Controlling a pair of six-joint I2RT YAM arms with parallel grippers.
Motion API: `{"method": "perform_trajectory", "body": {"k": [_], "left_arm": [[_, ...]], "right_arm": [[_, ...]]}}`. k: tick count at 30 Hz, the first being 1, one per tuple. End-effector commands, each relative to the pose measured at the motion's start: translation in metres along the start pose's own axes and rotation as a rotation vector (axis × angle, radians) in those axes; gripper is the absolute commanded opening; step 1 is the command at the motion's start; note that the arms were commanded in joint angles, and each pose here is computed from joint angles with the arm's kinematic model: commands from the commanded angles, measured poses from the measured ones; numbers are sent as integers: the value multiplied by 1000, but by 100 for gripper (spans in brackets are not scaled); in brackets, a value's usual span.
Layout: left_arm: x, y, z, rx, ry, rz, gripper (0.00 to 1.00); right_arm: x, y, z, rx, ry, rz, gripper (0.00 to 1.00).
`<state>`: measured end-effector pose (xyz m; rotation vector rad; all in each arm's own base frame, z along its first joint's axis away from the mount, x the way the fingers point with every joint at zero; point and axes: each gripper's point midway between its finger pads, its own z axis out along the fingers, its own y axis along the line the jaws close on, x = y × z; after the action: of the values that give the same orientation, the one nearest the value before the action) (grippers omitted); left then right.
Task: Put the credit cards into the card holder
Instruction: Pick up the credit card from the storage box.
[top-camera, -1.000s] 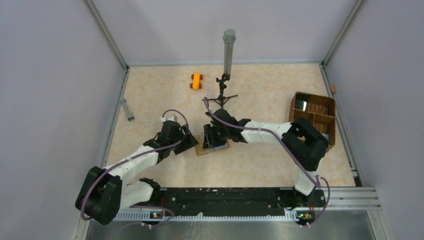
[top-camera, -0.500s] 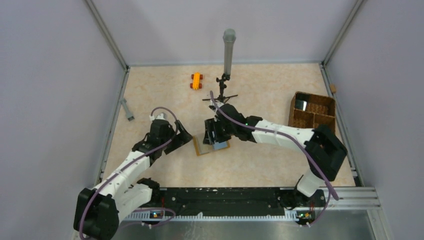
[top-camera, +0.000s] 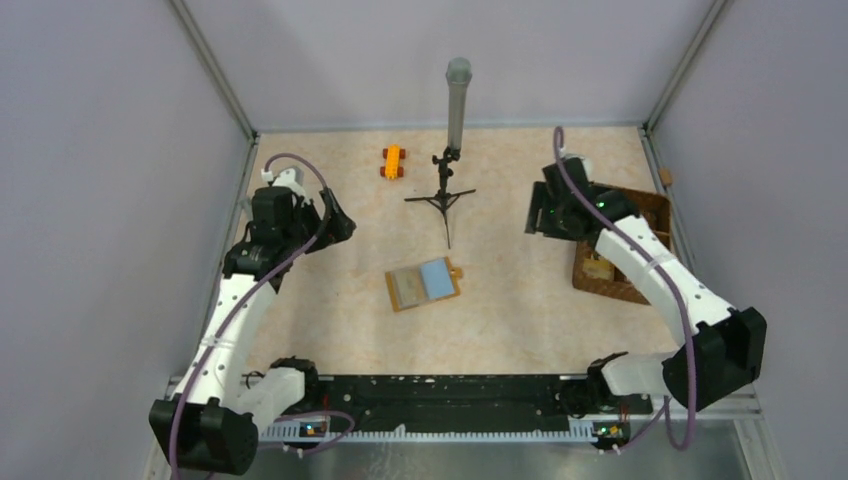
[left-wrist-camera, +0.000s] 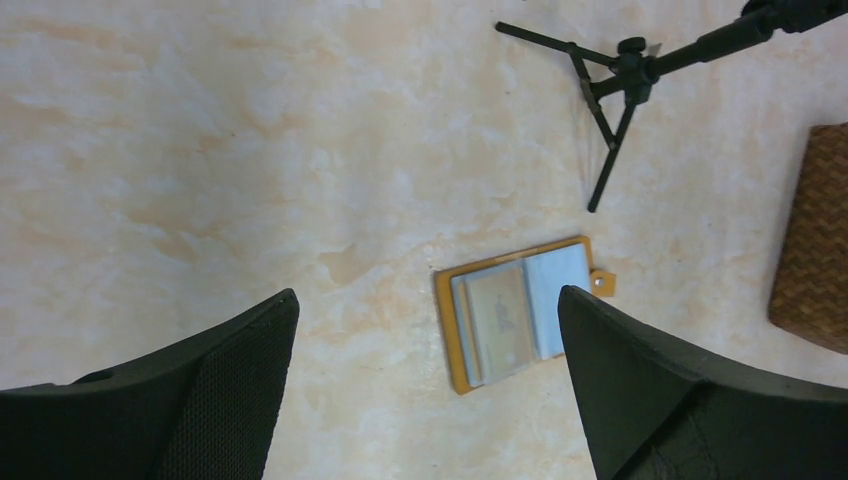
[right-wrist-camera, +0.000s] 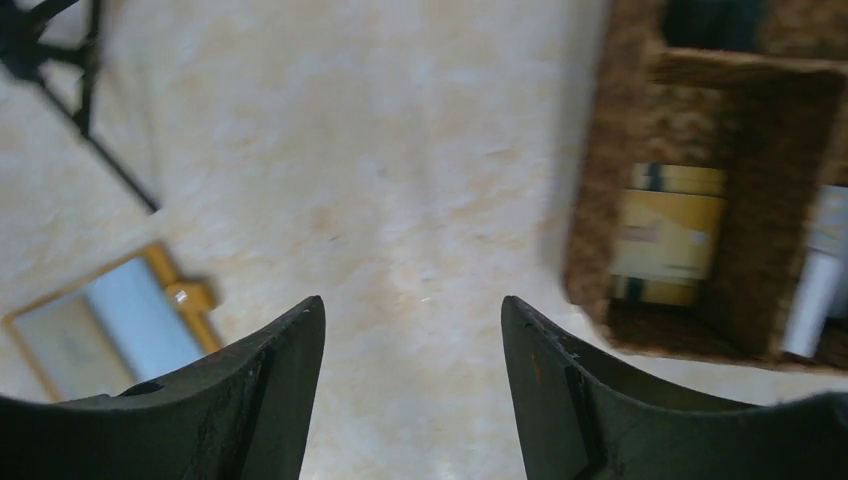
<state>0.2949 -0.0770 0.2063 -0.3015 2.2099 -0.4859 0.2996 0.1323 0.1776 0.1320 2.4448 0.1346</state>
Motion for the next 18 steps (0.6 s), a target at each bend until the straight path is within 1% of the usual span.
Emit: {"method": "perform_trajectory", "body": {"k": [1, 5, 9, 12, 15, 18], "left_arm": [[-5, 28, -6, -131, -16, 113, 99], [1, 34, -1, -140, -13, 126, 99], [6, 30, 0, -124, 0, 138, 99], [8, 31, 1, -133, 5, 152, 99], [10, 29, 1, -126, 11, 159, 99], [11, 28, 1, -123, 13, 160, 99]], "right_arm": [[-29, -101, -31, 312, -63, 96, 65], [-44, -161, -39, 452, -136, 241, 70], [-37, -200, -32, 518, -163, 374, 72], [-30, -210, -22, 491, -175, 425, 75], [-14, -220, -7, 494, -129, 447, 76], [-1, -226, 7, 449, -99, 489, 76]]}}
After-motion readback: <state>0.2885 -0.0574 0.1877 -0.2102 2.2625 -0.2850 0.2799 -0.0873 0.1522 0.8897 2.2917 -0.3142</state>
